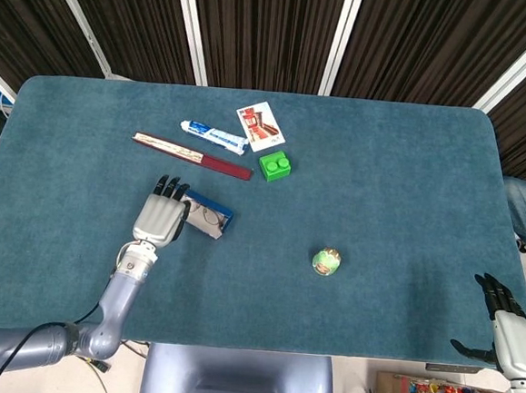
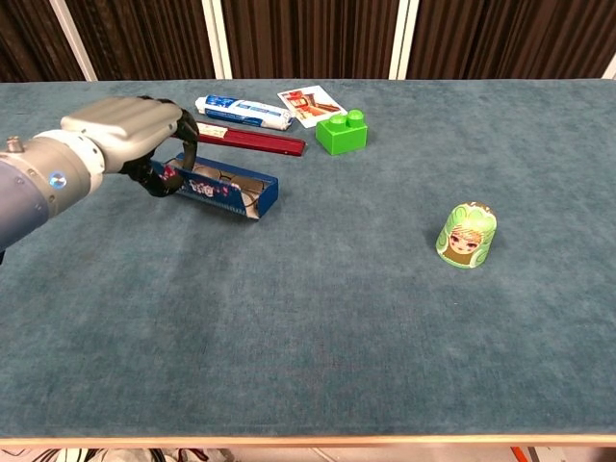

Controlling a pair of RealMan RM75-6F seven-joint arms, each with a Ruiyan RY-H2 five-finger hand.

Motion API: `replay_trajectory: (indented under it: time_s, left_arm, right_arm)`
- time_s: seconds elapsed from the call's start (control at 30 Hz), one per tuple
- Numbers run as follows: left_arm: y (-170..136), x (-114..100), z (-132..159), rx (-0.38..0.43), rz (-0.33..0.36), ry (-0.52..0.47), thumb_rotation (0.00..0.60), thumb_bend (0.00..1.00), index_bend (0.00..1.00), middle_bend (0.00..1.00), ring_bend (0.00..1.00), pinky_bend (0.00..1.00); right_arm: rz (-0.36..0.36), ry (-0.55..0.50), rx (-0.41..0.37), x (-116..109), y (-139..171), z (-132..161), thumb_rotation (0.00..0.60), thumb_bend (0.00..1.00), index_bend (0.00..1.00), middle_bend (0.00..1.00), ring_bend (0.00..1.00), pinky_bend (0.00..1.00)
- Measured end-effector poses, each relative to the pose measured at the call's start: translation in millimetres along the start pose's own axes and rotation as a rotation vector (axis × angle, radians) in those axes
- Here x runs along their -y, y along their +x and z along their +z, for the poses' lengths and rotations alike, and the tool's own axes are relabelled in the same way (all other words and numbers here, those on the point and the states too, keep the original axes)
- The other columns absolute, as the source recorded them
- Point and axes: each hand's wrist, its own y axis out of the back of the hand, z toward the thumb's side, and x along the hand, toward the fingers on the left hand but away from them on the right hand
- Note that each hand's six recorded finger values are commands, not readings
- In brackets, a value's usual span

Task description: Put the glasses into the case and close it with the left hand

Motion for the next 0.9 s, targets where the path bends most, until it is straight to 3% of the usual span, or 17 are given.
replay_trajectory:
  time_s: [0.3,0.9]
  left_arm:
    - [25.0,-6.8,7.7,-0.009,0.001,0.064,0.6,0.46,0.56,0.16,0.04,0.03]
    - [51.2,-0.5,18.9,-0.046,-0.02,0.085,0.6,0.46,0.56,0.16,0.04,0.03]
  right_arm:
    - [0.004,-0.003,0.003,0.3,0.0,-0.2,0.6,0.12,0.0,0.0,0.0,0.17]
    - [0.013,-0.011,0.012,0.7,-0.1,-1.1,0.6,0.12,0.0,0.0,0.0,0.17]
